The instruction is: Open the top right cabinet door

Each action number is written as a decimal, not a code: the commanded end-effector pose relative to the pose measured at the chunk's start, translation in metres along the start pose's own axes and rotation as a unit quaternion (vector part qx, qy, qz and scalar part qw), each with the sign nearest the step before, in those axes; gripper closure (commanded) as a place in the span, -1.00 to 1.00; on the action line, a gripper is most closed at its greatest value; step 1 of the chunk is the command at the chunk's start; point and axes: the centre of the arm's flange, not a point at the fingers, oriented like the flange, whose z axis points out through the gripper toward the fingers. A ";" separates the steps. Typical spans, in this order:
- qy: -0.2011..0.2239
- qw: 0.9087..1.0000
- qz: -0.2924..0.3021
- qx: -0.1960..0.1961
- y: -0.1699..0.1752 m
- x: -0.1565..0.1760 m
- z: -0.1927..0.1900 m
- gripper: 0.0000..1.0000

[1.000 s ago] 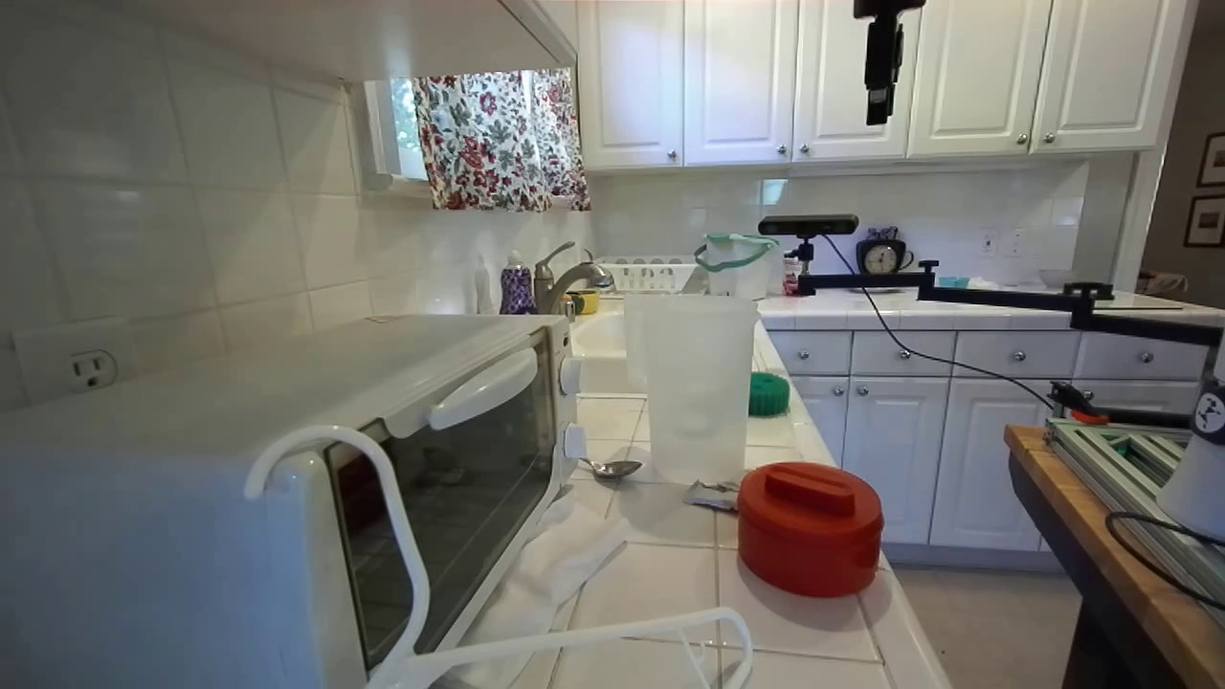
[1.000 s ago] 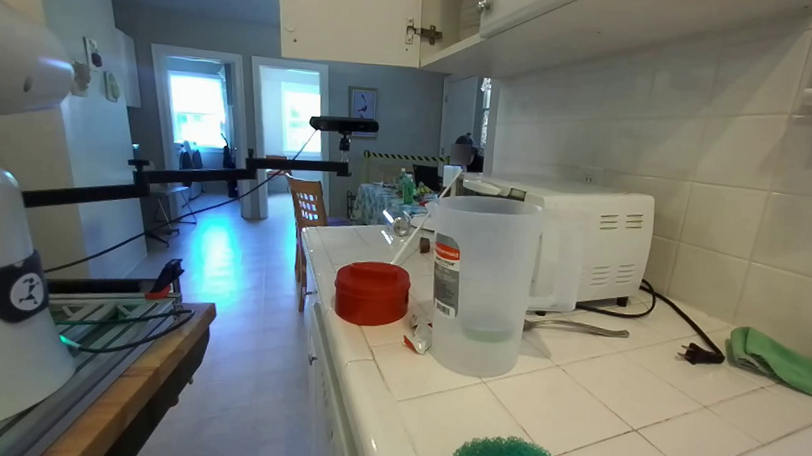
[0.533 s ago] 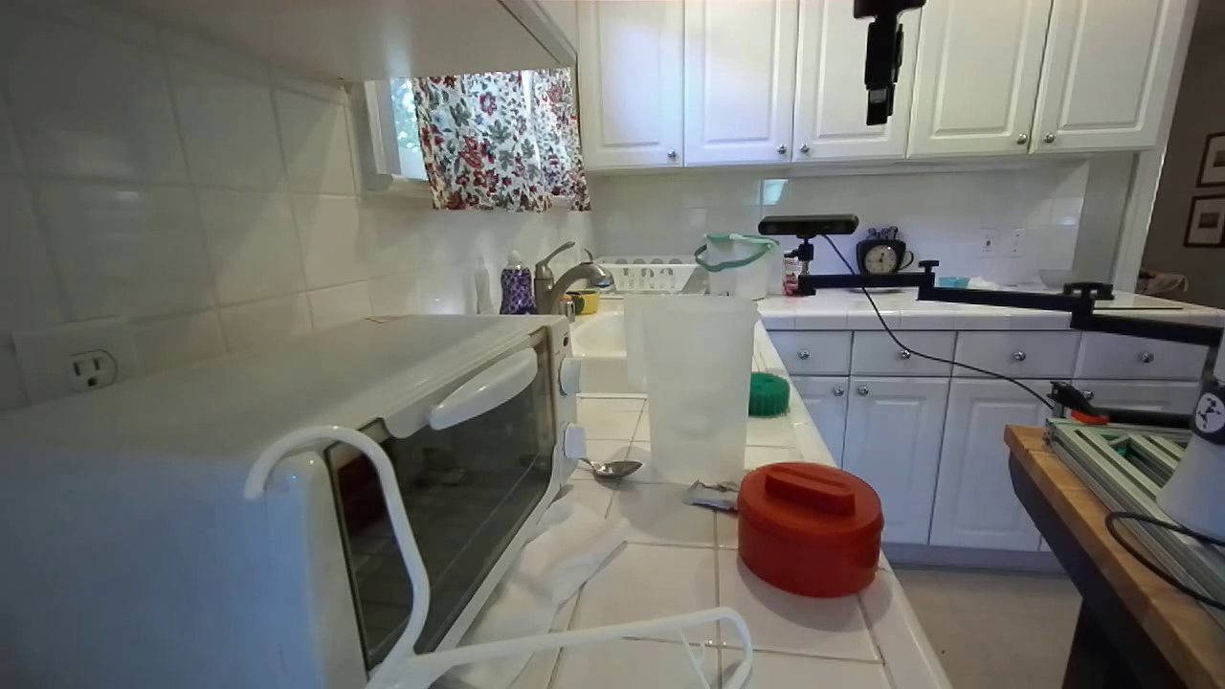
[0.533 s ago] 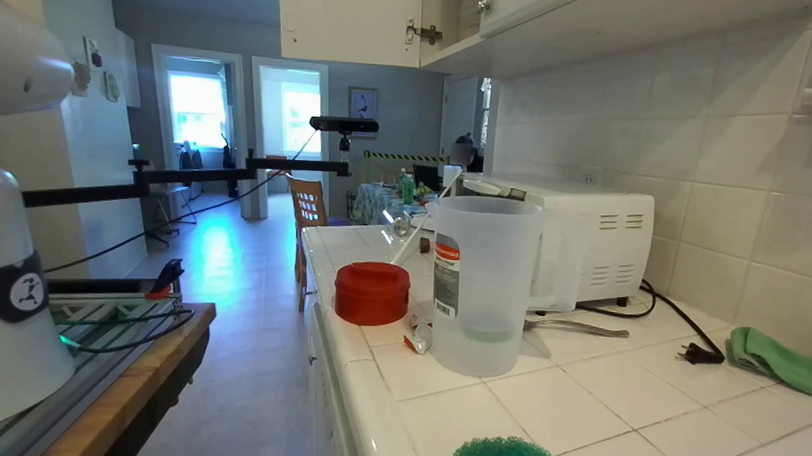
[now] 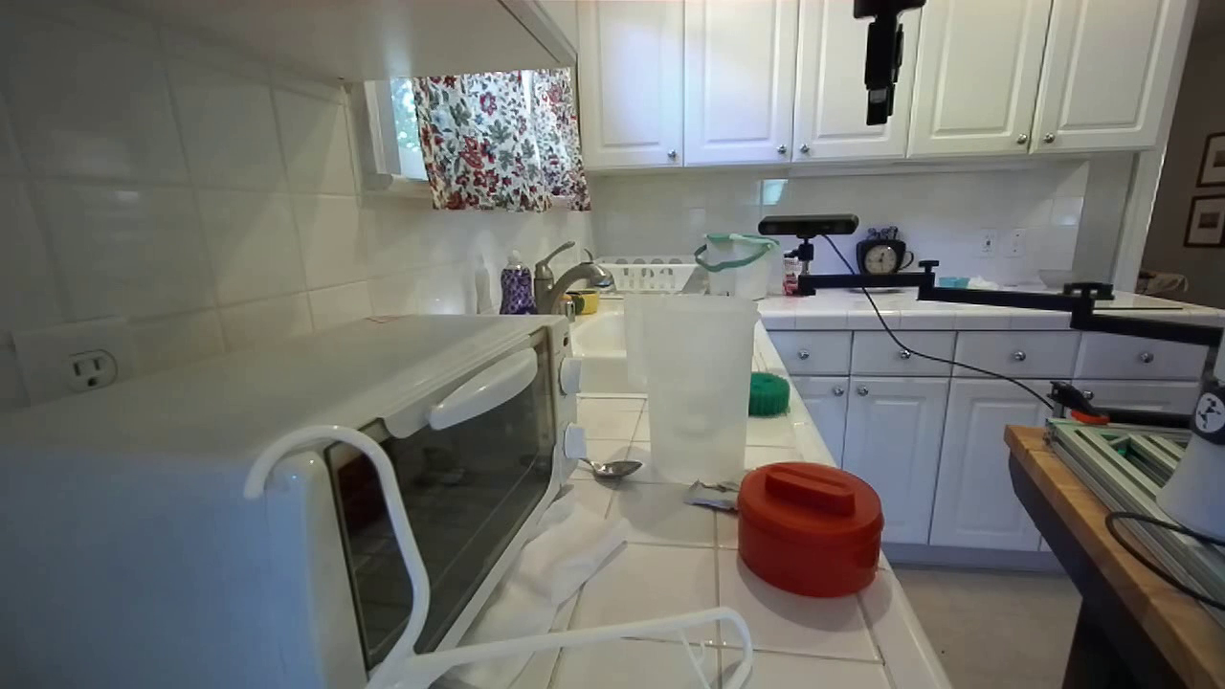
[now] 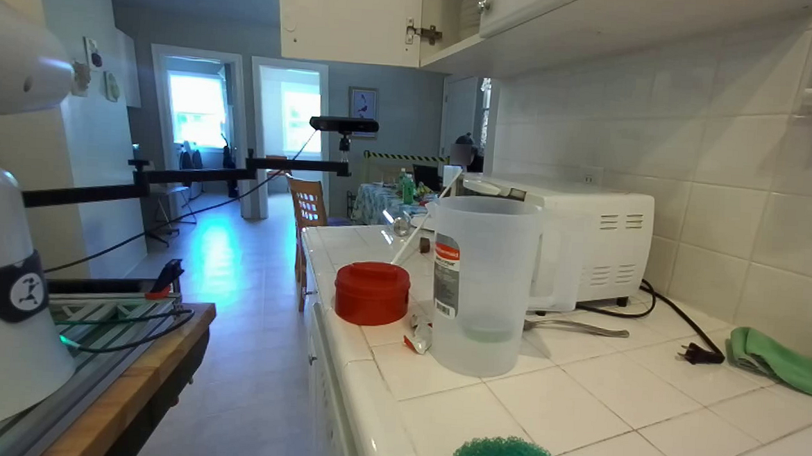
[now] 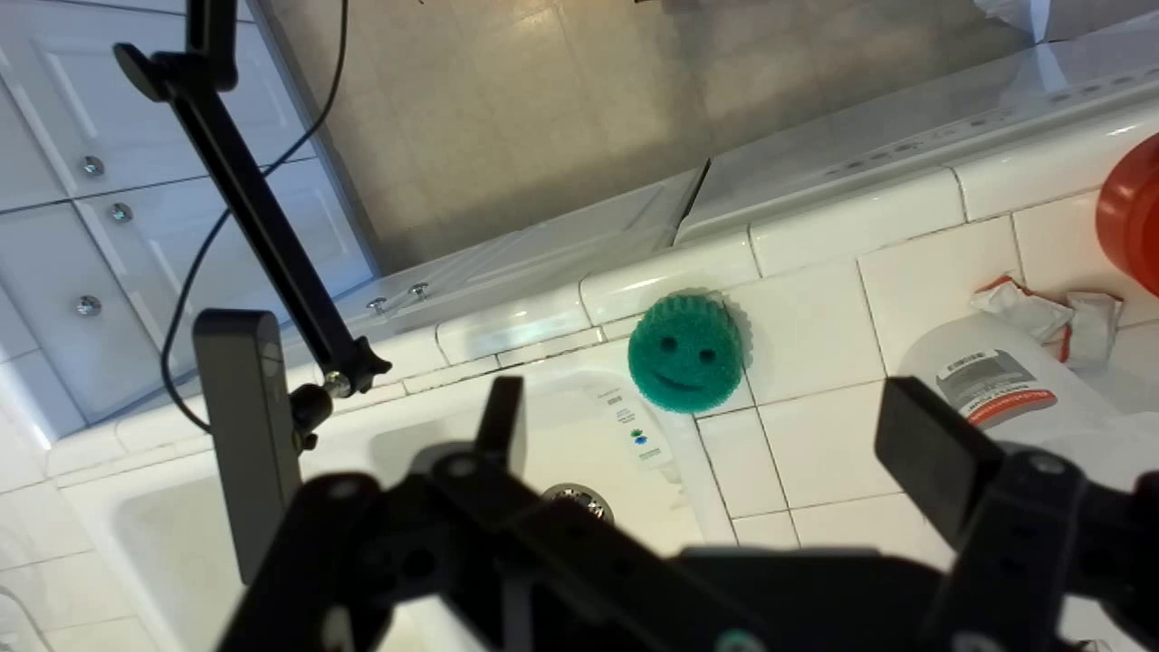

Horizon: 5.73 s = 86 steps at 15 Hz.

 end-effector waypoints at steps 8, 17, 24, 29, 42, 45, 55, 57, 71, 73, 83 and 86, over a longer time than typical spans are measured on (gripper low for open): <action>0.000 1.000 0.000 0.000 0.000 0.000 0.000 -1.00; 0.041 0.999 -0.011 0.006 -0.006 0.009 -0.008 -1.00; 0.041 0.999 -0.011 0.006 -0.006 0.009 -0.008 -1.00; 0.080 0.996 -0.039 0.021 -0.020 0.020 -0.017 -1.00; 0.281 0.930 -0.220 0.091 -0.148 0.032 -0.101 -1.00; 0.279 0.935 -0.205 0.080 -0.151 0.025 -0.099 -1.00; 0.333 0.908 -0.236 0.092 -0.158 0.042 -0.104 -1.00; 0.351 0.897 -0.248 0.098 -0.177 0.048 -0.108 -1.00; 0.345 0.882 -0.259 0.188 -0.280 0.047 -0.130 -1.00; 0.340 0.882 -0.263 0.196 -0.289 0.047 -0.131 -1.00; 0.353 0.868 -0.278 0.210 -0.308 0.052 -0.159 -1.00; 0.355 0.865 -0.288 0.207 -0.318 0.054 -0.159 -1.00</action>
